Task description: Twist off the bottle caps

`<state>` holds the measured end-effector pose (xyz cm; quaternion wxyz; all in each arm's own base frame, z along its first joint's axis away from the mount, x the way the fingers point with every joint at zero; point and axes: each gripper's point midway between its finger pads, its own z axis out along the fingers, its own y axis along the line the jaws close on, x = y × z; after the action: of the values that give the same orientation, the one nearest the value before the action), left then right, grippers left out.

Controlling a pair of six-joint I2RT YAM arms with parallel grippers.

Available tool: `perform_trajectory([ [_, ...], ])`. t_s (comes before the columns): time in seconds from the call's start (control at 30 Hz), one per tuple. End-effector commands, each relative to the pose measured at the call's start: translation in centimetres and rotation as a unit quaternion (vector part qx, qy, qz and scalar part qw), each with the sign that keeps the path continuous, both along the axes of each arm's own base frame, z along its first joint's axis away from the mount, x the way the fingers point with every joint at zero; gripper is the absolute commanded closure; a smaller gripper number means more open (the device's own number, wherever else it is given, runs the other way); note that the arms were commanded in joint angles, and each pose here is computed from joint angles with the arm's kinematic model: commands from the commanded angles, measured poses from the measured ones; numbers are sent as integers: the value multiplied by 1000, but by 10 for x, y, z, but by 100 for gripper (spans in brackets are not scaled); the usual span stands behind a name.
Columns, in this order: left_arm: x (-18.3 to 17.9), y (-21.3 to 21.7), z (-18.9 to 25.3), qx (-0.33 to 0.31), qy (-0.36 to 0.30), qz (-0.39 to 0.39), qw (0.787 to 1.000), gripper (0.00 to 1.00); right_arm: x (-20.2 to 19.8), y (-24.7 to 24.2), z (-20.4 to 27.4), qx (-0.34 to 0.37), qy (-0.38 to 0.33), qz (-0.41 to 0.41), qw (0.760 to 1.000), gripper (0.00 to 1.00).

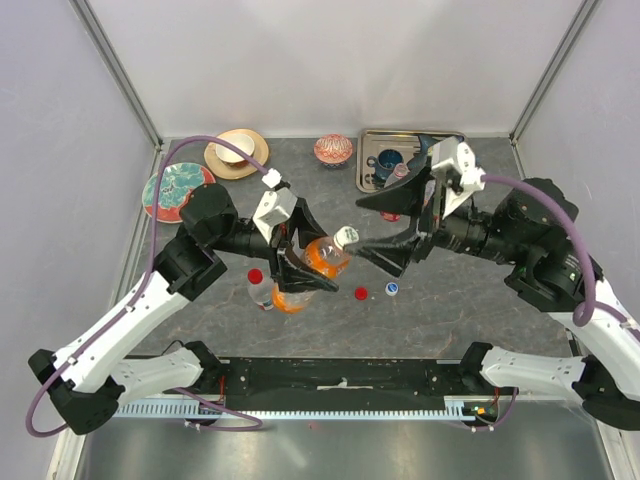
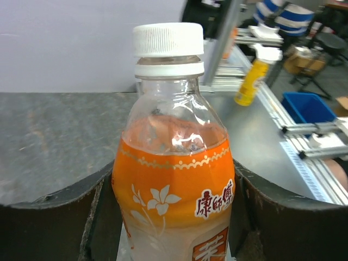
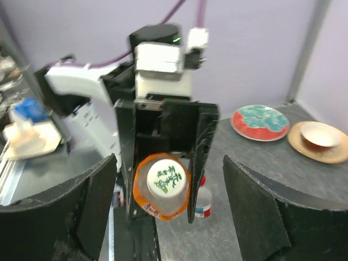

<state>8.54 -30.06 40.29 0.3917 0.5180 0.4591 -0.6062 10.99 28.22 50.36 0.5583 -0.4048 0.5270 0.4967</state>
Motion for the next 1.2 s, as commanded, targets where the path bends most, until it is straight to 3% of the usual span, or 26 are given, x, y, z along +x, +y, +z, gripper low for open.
perform_trajectory([
  [0.0,54,1,4,-12,-47,172,984,58,43,-31,48,97,46,-158,982,14],
  [0.07,69,5,4,-14,-58,220,974,58,62,-37,46,105,73,-212,969,14],
  [0.2,109,21,2,-14,-77,357,931,58,84,-26,25,100,142,-249,953,13],
  [0.4,129,38,3,-20,-87,435,896,58,106,-8,-1,93,185,-274,939,12],
  [0.87,130,36,-9,-9,-83,436,896,57,123,27,-12,108,211,-255,937,19],
  [1.03,131,35,-11,-4,-95,431,897,57,126,39,-20,93,211,-245,942,32],
  [1.17,130,34,-10,-5,-97,429,898,57,127,42,-26,83,211,-242,943,33],
])
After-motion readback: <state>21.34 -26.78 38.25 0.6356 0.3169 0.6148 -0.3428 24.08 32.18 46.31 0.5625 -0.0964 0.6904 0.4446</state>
